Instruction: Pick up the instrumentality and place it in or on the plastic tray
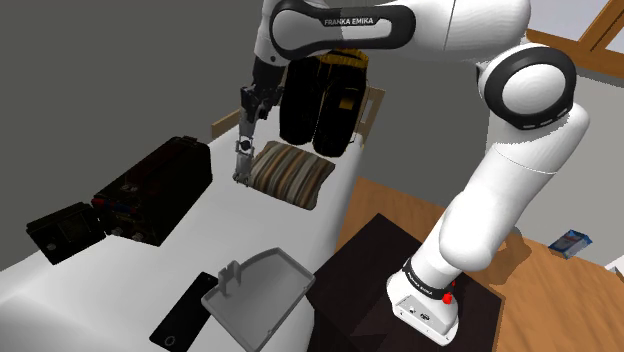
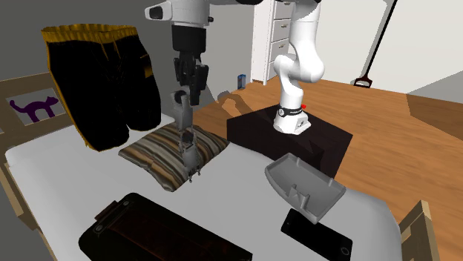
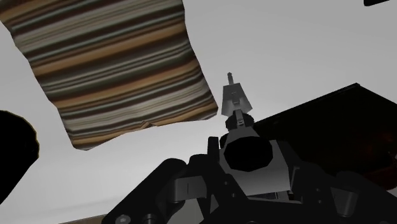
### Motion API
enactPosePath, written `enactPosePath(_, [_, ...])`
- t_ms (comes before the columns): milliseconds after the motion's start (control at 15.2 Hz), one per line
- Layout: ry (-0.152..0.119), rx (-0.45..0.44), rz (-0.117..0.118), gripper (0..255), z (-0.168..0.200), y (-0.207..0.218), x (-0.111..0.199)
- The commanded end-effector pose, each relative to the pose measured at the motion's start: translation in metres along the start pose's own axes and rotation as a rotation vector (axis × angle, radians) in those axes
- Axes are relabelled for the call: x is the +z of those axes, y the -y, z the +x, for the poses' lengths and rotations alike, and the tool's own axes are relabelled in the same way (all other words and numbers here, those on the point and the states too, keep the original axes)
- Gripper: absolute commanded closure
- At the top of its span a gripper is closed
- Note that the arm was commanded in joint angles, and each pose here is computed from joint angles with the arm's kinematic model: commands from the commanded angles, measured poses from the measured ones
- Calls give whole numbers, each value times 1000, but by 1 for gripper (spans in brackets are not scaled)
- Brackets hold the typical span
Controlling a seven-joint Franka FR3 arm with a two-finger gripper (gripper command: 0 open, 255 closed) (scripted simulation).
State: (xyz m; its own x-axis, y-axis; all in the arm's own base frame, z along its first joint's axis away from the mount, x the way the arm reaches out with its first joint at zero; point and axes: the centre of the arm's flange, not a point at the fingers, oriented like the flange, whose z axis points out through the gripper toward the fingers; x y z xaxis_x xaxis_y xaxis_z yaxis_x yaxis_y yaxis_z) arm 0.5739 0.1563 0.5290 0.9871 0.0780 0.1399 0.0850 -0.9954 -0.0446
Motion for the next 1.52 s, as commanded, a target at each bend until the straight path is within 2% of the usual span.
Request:
enactPosePath(0, [0, 0, 0, 255, 2, 1, -11])
enactPosePath(924, [0, 0, 0, 255, 12, 4, -81])
enactPosePath(1452, [0, 0, 0, 255, -65, 61, -124])
